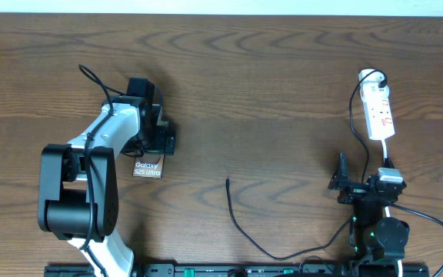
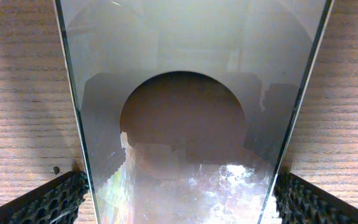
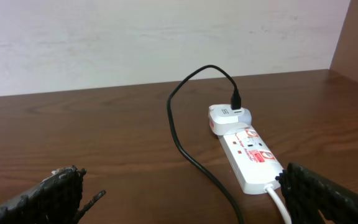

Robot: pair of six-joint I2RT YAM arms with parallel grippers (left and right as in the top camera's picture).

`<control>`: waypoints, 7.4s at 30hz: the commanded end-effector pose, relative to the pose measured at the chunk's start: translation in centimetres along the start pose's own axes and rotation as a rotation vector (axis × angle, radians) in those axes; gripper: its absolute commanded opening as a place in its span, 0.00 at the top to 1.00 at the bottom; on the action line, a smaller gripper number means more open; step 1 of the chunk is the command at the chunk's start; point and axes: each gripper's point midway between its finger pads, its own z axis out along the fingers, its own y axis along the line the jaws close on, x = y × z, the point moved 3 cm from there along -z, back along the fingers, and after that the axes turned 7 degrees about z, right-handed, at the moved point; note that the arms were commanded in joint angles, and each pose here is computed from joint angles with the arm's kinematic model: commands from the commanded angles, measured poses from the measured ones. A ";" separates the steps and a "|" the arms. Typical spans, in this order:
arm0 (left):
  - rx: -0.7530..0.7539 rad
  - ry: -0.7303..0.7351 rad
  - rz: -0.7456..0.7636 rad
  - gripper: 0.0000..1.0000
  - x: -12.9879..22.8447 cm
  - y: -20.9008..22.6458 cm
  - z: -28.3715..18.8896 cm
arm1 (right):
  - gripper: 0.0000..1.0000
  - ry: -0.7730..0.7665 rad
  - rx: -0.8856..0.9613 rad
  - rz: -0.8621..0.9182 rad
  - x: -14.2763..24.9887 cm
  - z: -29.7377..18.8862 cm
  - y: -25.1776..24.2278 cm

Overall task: Plug charger to phone and switch on socket
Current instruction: 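Lower the left gripper and close it on the phone's long edges, then lift the phone with the left gripper and raise it upright, then rotate the held phone with the left gripper toward the center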

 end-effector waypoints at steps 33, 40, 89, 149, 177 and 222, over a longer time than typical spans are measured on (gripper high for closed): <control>0.011 0.079 0.005 0.20 2.0 -0.2 1.6 | 0.01 0.001 0.000 0.001 0.1 0.0 0.0; 0.011 0.079 0.005 0.24 2.0 -0.2 1.6 | 0.01 0.001 0.000 0.001 0.1 0.0 0.0; 0.006 -0.106 0.008 0.92 -1.2 -0.2 -5.3 | 0.01 0.001 0.000 0.001 0.1 0.0 0.0; 1.437 0.363 -0.792 0.93 -6.9 -13.4 -22.0 | 0.01 0.001 0.000 0.001 0.1 0.0 0.0; 1.437 0.362 -0.793 0.93 -6.9 -13.4 -22.0 | 0.01 0.001 0.000 0.001 0.1 0.0 0.0; 1.437 0.360 -0.793 0.93 -6.9 -13.4 -22.0 | 0.01 0.001 0.000 0.001 0.1 0.0 0.0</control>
